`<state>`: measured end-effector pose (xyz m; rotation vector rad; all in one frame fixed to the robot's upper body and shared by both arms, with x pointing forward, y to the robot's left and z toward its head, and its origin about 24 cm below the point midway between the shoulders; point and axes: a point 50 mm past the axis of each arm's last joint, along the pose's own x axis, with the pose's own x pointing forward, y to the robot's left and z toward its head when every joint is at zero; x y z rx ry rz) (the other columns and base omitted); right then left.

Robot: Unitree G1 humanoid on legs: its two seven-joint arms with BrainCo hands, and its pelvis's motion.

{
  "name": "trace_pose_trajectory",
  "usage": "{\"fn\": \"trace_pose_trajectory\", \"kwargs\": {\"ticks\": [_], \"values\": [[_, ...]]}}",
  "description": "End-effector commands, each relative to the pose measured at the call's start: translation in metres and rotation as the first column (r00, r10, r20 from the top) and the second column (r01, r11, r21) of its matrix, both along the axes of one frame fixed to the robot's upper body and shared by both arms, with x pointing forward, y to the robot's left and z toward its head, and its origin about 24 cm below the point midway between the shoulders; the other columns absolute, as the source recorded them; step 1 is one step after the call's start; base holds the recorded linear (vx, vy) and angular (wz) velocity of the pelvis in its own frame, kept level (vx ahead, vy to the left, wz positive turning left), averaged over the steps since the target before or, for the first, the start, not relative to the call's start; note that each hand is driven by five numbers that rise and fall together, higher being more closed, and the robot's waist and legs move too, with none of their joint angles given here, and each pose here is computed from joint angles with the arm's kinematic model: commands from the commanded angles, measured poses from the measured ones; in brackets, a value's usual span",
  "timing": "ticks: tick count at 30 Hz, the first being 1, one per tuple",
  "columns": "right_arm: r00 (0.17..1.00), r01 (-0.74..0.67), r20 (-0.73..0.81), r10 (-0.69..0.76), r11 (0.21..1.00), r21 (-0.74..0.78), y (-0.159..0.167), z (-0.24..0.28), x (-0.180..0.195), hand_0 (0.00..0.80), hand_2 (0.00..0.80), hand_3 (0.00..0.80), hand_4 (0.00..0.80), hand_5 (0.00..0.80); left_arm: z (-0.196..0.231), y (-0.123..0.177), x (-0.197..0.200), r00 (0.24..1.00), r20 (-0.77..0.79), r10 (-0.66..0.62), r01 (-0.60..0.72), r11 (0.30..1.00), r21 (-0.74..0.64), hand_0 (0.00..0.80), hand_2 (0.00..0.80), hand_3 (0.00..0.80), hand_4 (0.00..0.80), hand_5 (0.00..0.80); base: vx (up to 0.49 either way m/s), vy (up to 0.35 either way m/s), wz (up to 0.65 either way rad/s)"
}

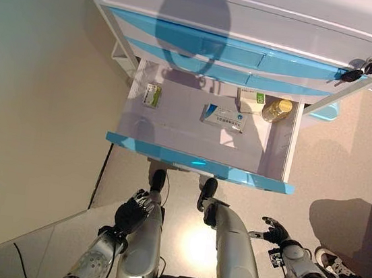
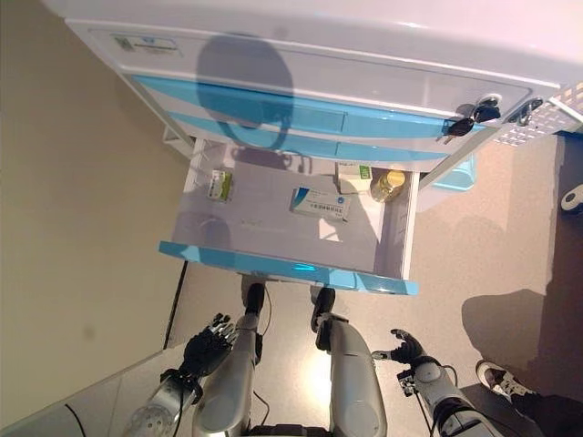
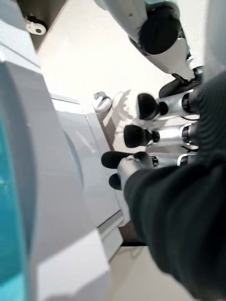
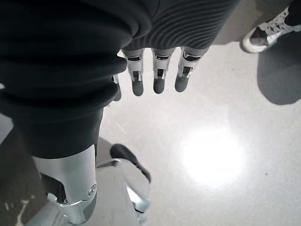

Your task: Open the drawer and pick up the medicine

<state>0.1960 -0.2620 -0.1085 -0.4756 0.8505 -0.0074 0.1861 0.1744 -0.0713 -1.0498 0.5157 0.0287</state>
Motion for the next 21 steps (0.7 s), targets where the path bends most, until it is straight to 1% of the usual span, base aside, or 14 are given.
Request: {"fn": "trace_pose_trajectory", "kwargs": {"ticks": [1,2,3,4,5,7,9,12,13,15,17,18,19,21], "values": [[0.999,0.036,-0.005,-0.037,0.999,-0.015,-0.006,-0.005,-0.015,0.000,0.000,0.000,0.000,0.000,0.001,0.015,-0.011,0.999,0.011,0.044,-0.045,0.994,0.101,0.223,0.223,0.223,0.223,0.223,0.069,0.064,-0.09],[0.995,0.099,-0.001,-0.099,0.995,-0.020,-0.012,-0.006,-0.021,0.000,0.000,0.000,0.000,0.000,-0.003,0.032,-0.014,0.996,-0.008,0.086,-0.083,0.974,0.210,0.000,0.000,0.000,0.000,0.000,0.053,0.044,-0.11],[0.995,0.099,-0.001,-0.099,0.995,-0.020,-0.012,-0.006,-0.021,0.000,0.000,0.000,0.000,0.000,-0.003,0.032,-0.014,0.996,-0.008,0.086,-0.083,0.974,0.210,0.000,0.000,0.000,0.000,0.000,0.072,0.064,-0.13],[0.985,0.172,0.009,-0.172,0.985,-0.016,-0.020,-0.006,-0.028,0.000,0.000,0.000,0.000,0.000,-0.006,0.046,-0.019,0.994,-0.026,0.111,-0.098,0.949,0.300,0.000,0.000,0.000,0.000,0.000,0.037,0.038,-0.10],[0.985,0.172,0.009,-0.172,0.985,-0.016,-0.020,-0.006,-0.028,0.000,0.000,0.000,0.000,0.000,-0.006,0.046,-0.019,0.994,-0.026,0.111,-0.098,0.949,0.300,0.000,0.000,0.000,0.000,0.000,0.059,0.064,-0.15],[0.967,0.251,0.044,-0.252,0.968,0.008,-0.028,-0.003,-0.031,0.000,0.000,0.000,0.000,0.000,-0.015,0.062,-0.031,0.987,-0.092,0.128,-0.079,0.907,0.413,0.000,0.000,0.000,0.000,0.000,0.061,0.081,-0.18],[0.936,0.321,0.134,-0.324,0.946,0.050,-0.040,0.010,-0.025,0.000,0.000,0.000,0.000,0.000,-0.028,0.084,-0.044,0.969,-0.190,0.155,-0.014,0.809,0.587,0.000,0.000,0.000,0.000,0.000,0.072,0.127,-0.10],[0.896,0.338,0.266,-0.355,0.935,0.107,-0.049,0.032,-0.012,0.000,0.000,0.000,0.000,0.000,-0.035,0.098,-0.047,0.952,-0.252,0.172,0.058,0.708,0.704,0.000,0.000,0.000,0.000,0.000,0.060,0.165,-0.31],[0.878,0.335,0.315,-0.359,0.933,0.127,-0.051,0.041,-0.005,0.000,0.000,0.000,0.000,0.000,-0.039,0.103,-0.050,0.941,-0.294,0.170,0.109,0.669,0.735,0.000,0.000,0.000,0.000,0.000,0.037,0.190,-0.30],[0.841,0.298,0.422,-0.339,0.941,0.163,-0.051,0.062,0.007,0.000,0.000,0.000,0.000,0.000,-0.041,0.108,-0.052,0.930,-0.320,0.179,0.146,0.621,0.770,0.000,0.000,0.000,0.000,0.000,0.030,0.180,-0.40],[0.771,0.256,0.550,-0.321,0.947,0.194,-0.051,0.091,0.020,0.000,0.000,0.000,0.000,0.000,-0.050,0.111,-0.060,0.901,-0.398,0.172,0.242,0.563,0.790,0.000,0.000,0.000,0.000,0.000,0.028,0.149,-0.62],[0.771,0.256,0.550,-0.321,0.947,0.194,-0.051,0.091,0.020,0.000,0.000,0.000,0.000,0.000,-0.050,0.111,-0.060,0.901,-0.398,0.172,0.242,0.563,0.790,0.000,0.000,0.000,0.000,0.000,0.008,0.172,-0.65],[0.689,0.182,0.670,-0.276,0.961,0.209,-0.045,0.123,0.032,0.000,0.000,0.000,0.000,0.000,-0.056,0.110,-0.066,0.877,-0.446,0.179,0.285,0.553,0.783,0.000,0.000,0.000,0.000,0.000,0.015,0.165,-0.47],[0.616,0.114,0.759,-0.210,0.978,0.177,-0.041,0.151,0.036,0.000,0.000,0.000,0.000,0.000,-0.062,0.108,-0.072,0.854,-0.489,0.179,0.324,0.551,0.769,0.000,0.000,0.000,0.000,0.000,0.022,0.173,-0.38]]}}
